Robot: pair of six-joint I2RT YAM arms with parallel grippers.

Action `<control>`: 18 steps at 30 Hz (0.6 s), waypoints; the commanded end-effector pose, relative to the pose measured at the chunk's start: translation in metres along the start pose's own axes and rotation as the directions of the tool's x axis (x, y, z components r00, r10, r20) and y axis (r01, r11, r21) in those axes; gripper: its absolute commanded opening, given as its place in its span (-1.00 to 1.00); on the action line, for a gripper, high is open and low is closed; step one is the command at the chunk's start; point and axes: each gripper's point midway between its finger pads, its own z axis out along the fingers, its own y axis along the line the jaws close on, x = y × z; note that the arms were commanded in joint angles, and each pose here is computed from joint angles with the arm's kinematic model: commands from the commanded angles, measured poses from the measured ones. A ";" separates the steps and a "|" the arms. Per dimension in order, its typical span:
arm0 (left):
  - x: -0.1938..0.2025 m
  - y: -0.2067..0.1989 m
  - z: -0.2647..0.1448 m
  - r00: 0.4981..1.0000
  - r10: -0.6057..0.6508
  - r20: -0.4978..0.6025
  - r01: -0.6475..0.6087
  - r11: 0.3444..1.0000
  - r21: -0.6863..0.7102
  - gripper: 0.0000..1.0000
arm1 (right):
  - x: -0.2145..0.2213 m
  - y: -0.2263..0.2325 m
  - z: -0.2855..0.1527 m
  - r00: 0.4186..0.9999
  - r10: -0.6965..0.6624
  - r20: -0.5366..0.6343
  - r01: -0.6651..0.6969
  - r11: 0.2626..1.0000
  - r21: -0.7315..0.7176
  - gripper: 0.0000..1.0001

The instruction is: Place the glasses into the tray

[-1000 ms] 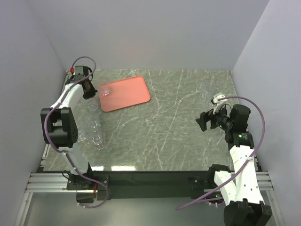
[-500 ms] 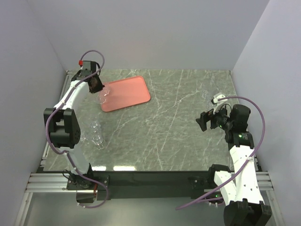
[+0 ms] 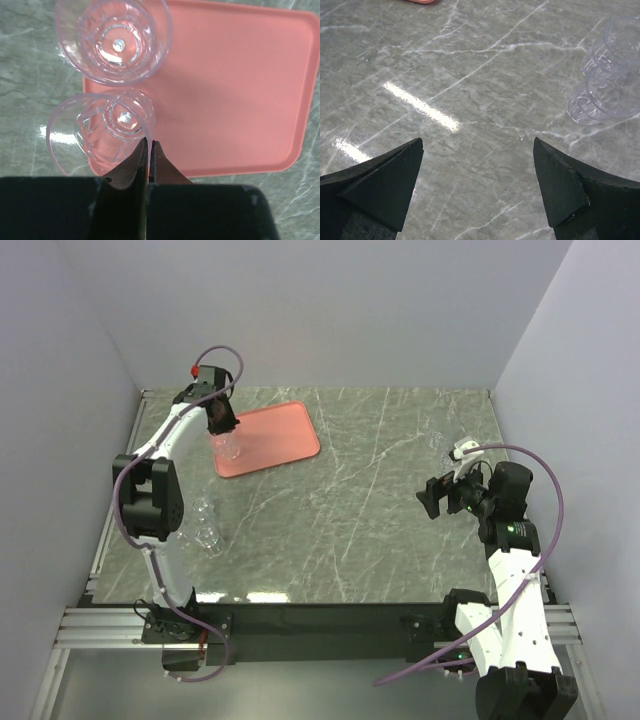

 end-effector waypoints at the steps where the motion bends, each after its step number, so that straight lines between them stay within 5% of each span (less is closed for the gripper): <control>1: -0.017 -0.014 -0.006 0.999 0.029 0.044 -0.029 0.999 0.012 -0.99 | -0.005 -0.003 -0.002 1.000 -0.021 0.022 0.021 1.000 0.016 0.94; 6: -0.011 -0.010 0.002 0.999 0.030 0.033 -0.030 0.999 -0.015 -0.92 | -0.005 -0.003 -0.002 1.000 -0.020 0.022 0.020 1.000 0.015 0.94; 10: -0.009 -0.007 0.003 0.999 0.037 0.034 -0.036 0.999 -0.031 -0.24 | -0.005 -0.003 -0.002 1.000 -0.019 0.021 0.019 1.000 0.014 0.94; 13: -0.012 -0.009 -0.003 0.998 0.045 0.049 -0.044 0.999 -0.021 0.09 | -0.004 -0.004 -0.001 1.000 -0.019 0.019 0.019 1.000 0.017 0.94; 18: -0.023 -0.014 -0.020 0.995 0.049 0.088 -0.050 0.999 0.013 0.19 | -0.003 -0.005 -0.001 1.000 -0.018 0.015 0.017 1.000 0.021 0.94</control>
